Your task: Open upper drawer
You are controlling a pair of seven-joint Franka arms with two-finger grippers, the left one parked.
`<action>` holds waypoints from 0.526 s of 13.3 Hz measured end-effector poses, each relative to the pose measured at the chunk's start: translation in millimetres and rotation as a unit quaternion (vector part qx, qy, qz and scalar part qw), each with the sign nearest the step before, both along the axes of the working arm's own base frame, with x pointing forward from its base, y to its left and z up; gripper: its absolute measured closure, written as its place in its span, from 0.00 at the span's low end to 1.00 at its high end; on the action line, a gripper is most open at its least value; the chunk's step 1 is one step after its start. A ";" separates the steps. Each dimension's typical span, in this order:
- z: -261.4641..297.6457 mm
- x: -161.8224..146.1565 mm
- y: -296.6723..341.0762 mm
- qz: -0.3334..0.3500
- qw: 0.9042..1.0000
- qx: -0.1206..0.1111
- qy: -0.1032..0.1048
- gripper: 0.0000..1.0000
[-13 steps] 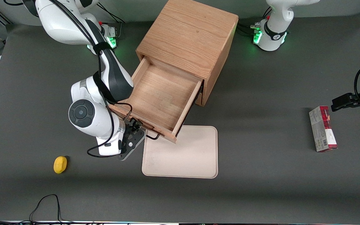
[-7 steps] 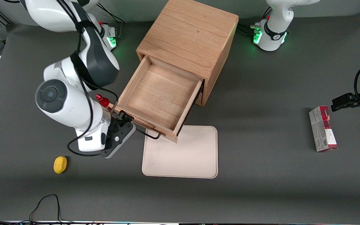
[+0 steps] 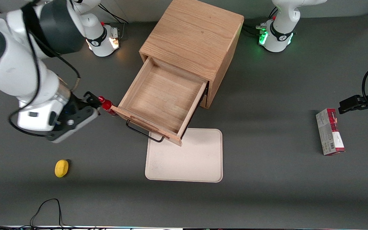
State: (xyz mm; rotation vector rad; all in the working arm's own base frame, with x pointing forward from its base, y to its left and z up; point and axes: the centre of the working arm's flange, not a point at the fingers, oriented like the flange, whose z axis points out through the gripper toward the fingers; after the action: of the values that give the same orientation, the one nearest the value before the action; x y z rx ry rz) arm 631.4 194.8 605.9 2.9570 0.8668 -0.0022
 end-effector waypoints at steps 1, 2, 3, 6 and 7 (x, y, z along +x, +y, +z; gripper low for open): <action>2.9 -3.4 -16.2 -0.034 0.999 -0.001 0.002 0.00; 4.9 -7.3 -32.3 -0.065 0.998 -0.001 0.005 0.00; 7.3 -10.2 -50.8 -0.097 0.995 0.001 0.007 0.00; 10.5 -13.9 -115.2 -0.176 0.984 0.022 0.002 0.00; 9.1 -17.8 -136.8 -0.193 0.981 0.031 -0.001 0.00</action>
State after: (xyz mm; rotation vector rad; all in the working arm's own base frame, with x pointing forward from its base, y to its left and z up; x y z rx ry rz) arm 613.6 58.1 615.0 3.1292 0.2834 0.0107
